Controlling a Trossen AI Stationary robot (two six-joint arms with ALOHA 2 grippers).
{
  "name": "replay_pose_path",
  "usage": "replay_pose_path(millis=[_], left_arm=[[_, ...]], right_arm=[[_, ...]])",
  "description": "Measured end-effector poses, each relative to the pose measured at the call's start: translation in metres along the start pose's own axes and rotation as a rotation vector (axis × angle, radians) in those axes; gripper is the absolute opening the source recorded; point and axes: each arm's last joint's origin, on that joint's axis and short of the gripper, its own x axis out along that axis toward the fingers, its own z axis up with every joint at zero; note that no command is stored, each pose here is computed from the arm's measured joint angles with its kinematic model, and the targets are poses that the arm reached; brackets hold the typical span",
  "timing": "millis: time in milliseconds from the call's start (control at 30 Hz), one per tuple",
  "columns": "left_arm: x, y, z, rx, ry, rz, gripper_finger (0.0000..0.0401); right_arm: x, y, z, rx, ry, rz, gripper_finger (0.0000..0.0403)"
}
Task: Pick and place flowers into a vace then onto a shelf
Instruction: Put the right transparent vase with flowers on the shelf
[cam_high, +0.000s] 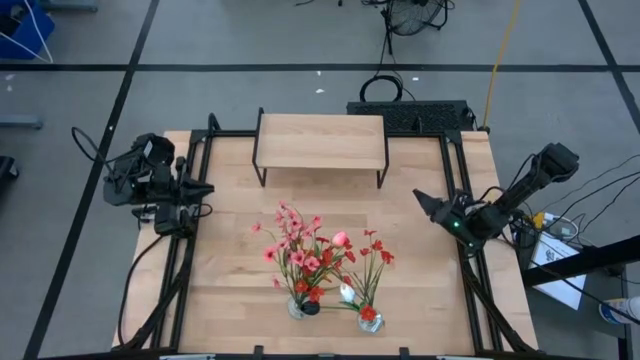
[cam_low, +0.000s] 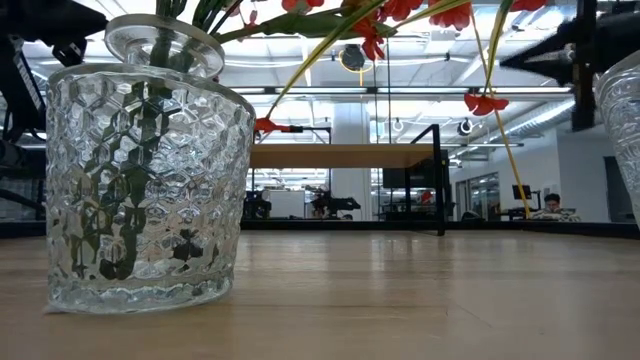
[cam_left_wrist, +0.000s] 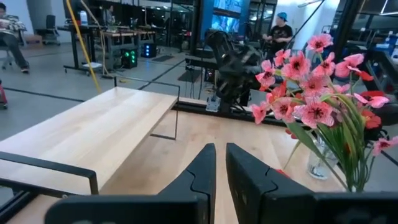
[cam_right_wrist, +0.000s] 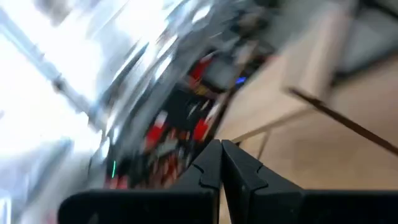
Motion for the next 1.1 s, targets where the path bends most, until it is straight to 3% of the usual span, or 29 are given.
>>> replay_pose_path(millis=[33, 133, 267, 333, 400, 433, 567, 667, 800, 933, 1100], left_arm=[[0.0, 0.0, 0.0, 0.0, -0.002, 0.004, 0.0042], [0.0, 0.001, 0.0, 0.0, -0.007, 0.018, 0.0042], [0.0, 0.001, 0.0, 0.004, -0.011, 0.026, 0.0042], [0.0, 0.001, 0.0, 0.006, -0.011, 0.026, 0.0042], [0.0, 0.001, 0.0, 0.008, -0.014, 0.033, 0.0042], [0.0, 0.001, 0.001, 0.011, -0.019, 0.046, 0.0042], [0.0, 0.003, 0.001, 0.007, -0.037, 0.089, 0.0042], [0.0, 0.003, 0.001, 0.006, -0.038, 0.09, 0.0042], [0.0, 0.003, 0.001, -0.001, -0.047, 0.11, 0.0042], [0.0, 0.003, 0.001, -0.008, -0.048, 0.114, 0.0042], [0.0, 0.003, 0.001, -0.026, -0.052, 0.119, 0.0042]], right_arm=[[0.0, 0.002, -0.002, -0.11, 0.025, 0.035, 0.0001], [0.01, 0.064, 0.0, -0.338, 0.036, 0.113, 0.0001], [0.017, 0.146, 0.0, -0.759, 0.068, 0.027, 0.0001], [0.018, 0.171, -0.008, -0.984, 0.109, -0.003, 0.0], [0.018, 0.186, -0.018, -1.143, 0.176, 0.044, 0.0], [0.018, 0.19, -0.022, -1.145, 0.198, 0.055, 0.0], [0.017, 0.209, -0.037, -0.862, 0.275, 0.108, 0.0003], [0.002, 0.211, -0.066, -0.894, 0.339, 0.16, 0.002], [-0.028, 0.202, -0.112, -0.987, 0.3, 0.119, 0.0026], [-0.056, 0.193, -0.146, -0.874, 0.36, 0.156, 0.0004], [-0.084, 0.169, -0.182, -0.663, 0.49, 0.16, 0.0008]])
